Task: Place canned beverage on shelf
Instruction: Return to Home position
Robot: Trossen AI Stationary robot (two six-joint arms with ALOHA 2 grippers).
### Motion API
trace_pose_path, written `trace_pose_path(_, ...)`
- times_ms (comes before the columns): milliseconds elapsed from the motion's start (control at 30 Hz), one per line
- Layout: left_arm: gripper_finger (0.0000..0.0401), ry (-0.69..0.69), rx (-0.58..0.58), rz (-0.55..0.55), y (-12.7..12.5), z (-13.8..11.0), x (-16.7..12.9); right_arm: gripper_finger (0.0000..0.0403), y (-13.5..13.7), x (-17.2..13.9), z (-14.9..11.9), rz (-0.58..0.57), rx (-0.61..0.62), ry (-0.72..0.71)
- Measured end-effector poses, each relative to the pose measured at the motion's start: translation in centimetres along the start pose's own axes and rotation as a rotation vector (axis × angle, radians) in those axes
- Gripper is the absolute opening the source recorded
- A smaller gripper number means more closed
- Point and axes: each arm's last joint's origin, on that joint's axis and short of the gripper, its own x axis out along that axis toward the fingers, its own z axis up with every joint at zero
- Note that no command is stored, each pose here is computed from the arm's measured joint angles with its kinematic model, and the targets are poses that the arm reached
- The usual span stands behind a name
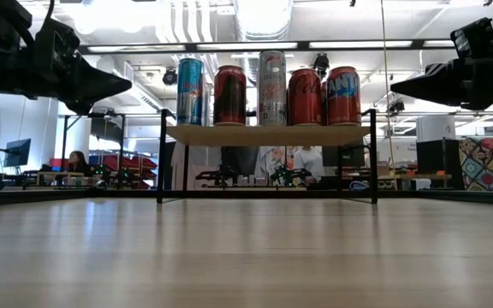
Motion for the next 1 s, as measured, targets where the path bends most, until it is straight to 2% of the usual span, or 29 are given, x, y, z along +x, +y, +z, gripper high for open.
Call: trace_pose_path(1000,0.0000,0.042,0.006,0.002,-0.02,-0.42,0.28,0.0009,0.00,0.00,0.00,0.000,0.000,-0.001)
